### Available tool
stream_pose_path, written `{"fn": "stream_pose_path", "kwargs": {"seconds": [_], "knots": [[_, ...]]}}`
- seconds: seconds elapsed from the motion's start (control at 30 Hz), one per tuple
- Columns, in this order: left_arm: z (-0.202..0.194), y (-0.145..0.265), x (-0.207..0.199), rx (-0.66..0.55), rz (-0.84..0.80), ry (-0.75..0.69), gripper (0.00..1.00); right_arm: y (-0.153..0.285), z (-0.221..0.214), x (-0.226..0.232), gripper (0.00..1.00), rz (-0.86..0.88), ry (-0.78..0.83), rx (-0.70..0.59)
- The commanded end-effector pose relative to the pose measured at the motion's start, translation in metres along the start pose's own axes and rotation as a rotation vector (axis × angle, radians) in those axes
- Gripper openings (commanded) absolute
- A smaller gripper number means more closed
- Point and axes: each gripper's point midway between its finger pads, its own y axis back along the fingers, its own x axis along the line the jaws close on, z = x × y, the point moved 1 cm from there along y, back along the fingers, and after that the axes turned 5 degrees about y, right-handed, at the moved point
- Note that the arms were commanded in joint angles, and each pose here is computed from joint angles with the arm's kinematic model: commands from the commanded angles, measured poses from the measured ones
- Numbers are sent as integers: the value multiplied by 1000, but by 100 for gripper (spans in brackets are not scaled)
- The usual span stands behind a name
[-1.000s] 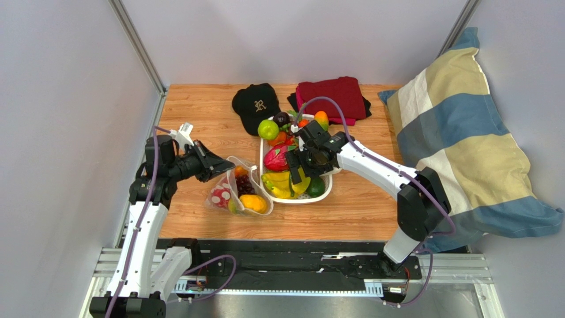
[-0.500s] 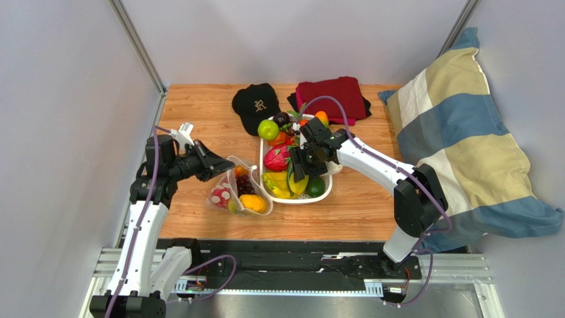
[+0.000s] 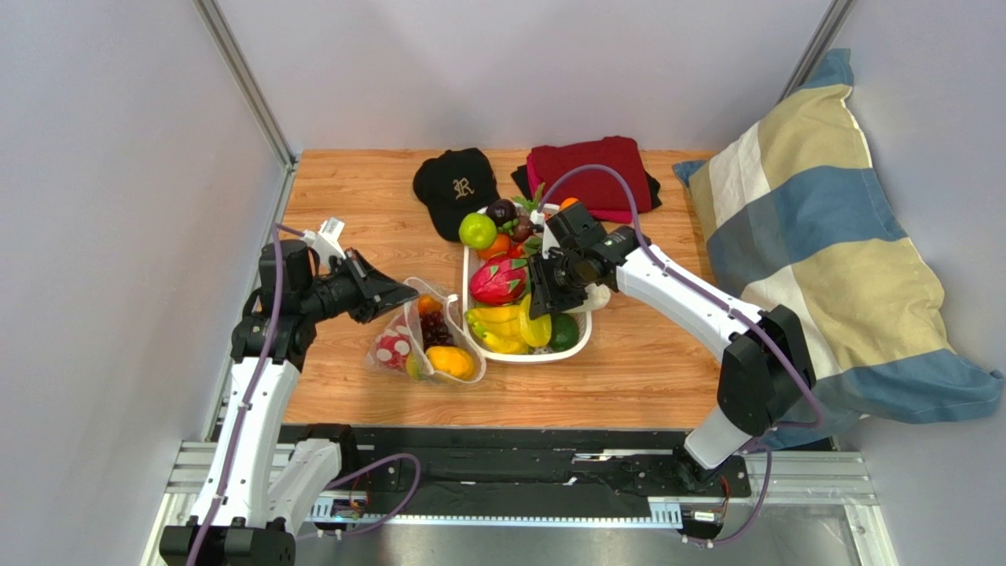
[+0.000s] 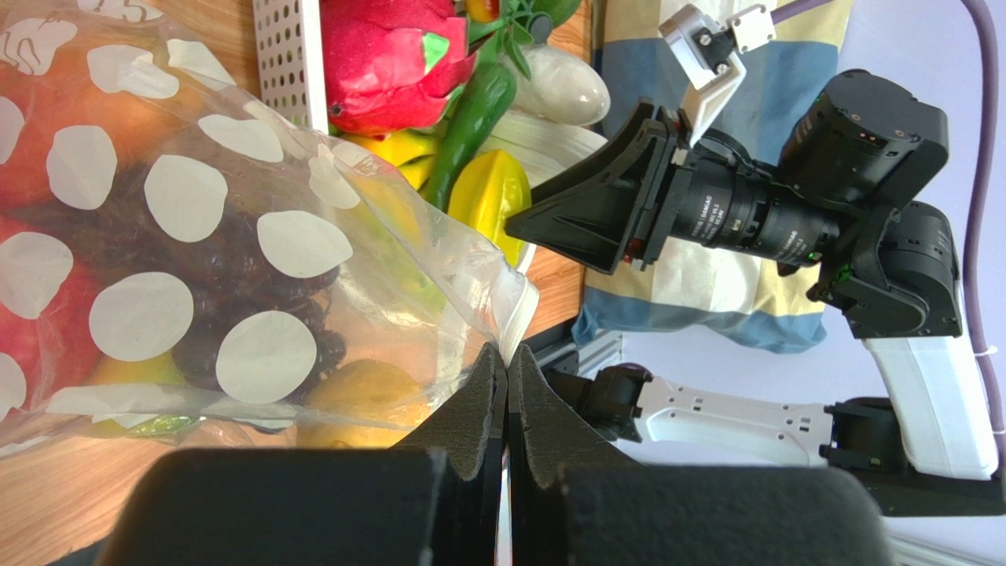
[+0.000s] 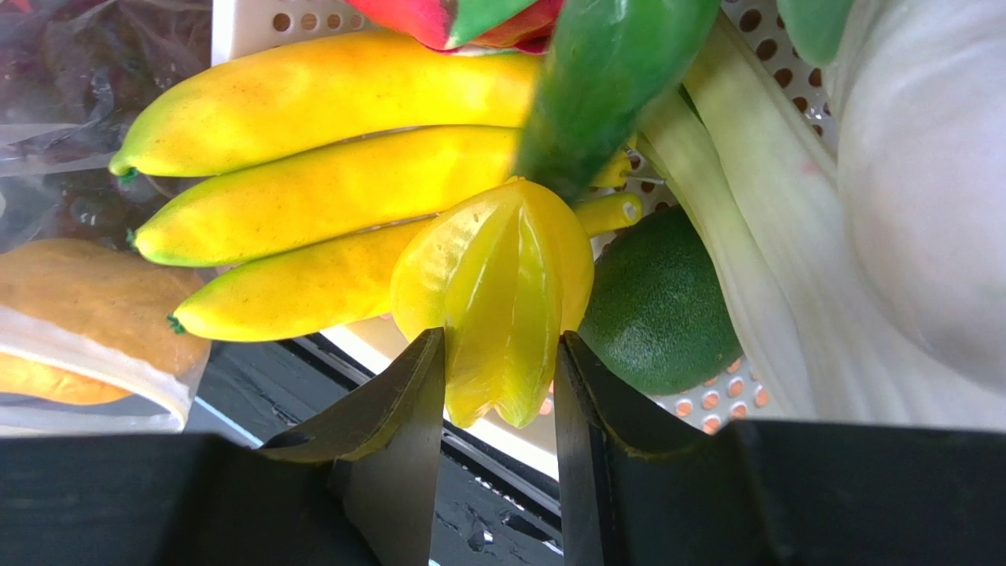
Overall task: Place the food in the zip-top bag and seal the zipper
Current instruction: Pick up the fake fruit from the bin, then place the fake fruit in the zipper food storage bag.
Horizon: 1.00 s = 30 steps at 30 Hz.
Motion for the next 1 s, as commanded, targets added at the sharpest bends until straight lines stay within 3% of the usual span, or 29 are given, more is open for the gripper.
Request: {"fn": "stream_pose_path", "kwargs": {"seconds": [0.0, 0.37, 0.57, 0.7, 0.97], "knots": [[5, 3, -12, -18, -43, -35, 0, 30, 21, 12, 17, 39, 21, -91], [6, 1, -13, -11, -44, -19, 0, 99, 62, 74, 9, 251, 117, -275], [6, 2, -16, -10, -53, -14, 0, 126, 58, 138, 7, 426, 315, -351], [5, 2, -17, -3, -61, -7, 0, 118, 45, 174, 7, 483, 453, -356], [4, 5, -23, 2, -82, -23, 0, 76, 48, 204, 4, 525, 505, -264]]}}
